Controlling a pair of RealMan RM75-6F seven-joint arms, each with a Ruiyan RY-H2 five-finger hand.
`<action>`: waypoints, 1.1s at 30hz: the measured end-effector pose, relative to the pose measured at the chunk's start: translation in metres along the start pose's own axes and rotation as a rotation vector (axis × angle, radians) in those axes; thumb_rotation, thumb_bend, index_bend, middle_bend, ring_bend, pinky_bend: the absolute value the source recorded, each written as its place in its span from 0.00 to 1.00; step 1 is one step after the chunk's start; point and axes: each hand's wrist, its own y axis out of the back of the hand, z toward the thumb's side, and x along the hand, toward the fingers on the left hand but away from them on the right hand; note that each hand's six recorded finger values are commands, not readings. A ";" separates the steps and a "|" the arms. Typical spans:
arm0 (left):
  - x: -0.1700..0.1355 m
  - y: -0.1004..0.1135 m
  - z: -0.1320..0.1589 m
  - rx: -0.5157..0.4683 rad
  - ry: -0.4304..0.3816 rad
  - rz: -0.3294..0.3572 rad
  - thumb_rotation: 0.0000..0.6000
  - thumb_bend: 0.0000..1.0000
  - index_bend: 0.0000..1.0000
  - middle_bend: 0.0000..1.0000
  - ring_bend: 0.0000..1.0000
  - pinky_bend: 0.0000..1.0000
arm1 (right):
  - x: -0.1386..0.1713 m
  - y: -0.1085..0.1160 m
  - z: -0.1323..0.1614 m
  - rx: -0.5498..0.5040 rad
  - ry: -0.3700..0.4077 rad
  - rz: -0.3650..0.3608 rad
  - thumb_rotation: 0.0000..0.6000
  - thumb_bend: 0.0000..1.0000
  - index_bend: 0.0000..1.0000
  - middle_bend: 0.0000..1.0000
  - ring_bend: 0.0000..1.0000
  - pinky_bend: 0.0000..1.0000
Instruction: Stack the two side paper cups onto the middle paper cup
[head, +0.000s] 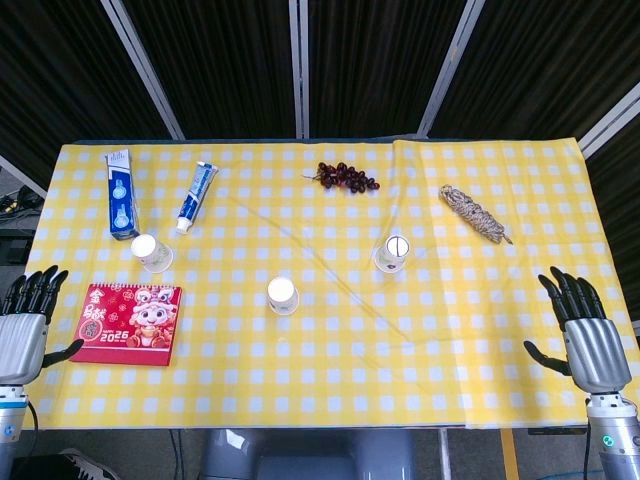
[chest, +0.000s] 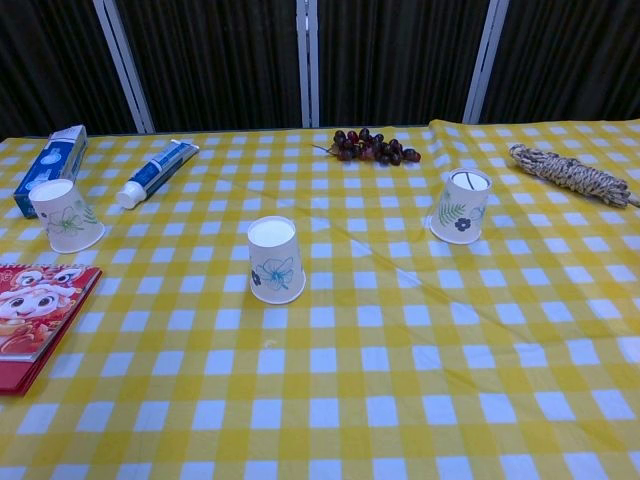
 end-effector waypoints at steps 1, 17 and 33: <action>0.000 0.000 0.000 0.002 -0.001 0.000 1.00 0.02 0.00 0.00 0.00 0.00 | 0.000 0.000 0.000 0.000 -0.001 -0.002 1.00 0.08 0.00 0.00 0.00 0.00; 0.016 -0.003 0.000 0.006 0.001 -0.021 1.00 0.02 0.00 0.00 0.00 0.02 | -0.004 -0.003 -0.004 -0.013 -0.030 -0.001 1.00 0.08 0.00 0.00 0.00 0.00; 0.125 -0.020 0.021 0.157 -0.060 -0.217 1.00 0.04 0.09 0.00 0.00 0.14 | -0.010 0.003 -0.018 -0.058 -0.073 -0.014 1.00 0.08 0.03 0.00 0.00 0.00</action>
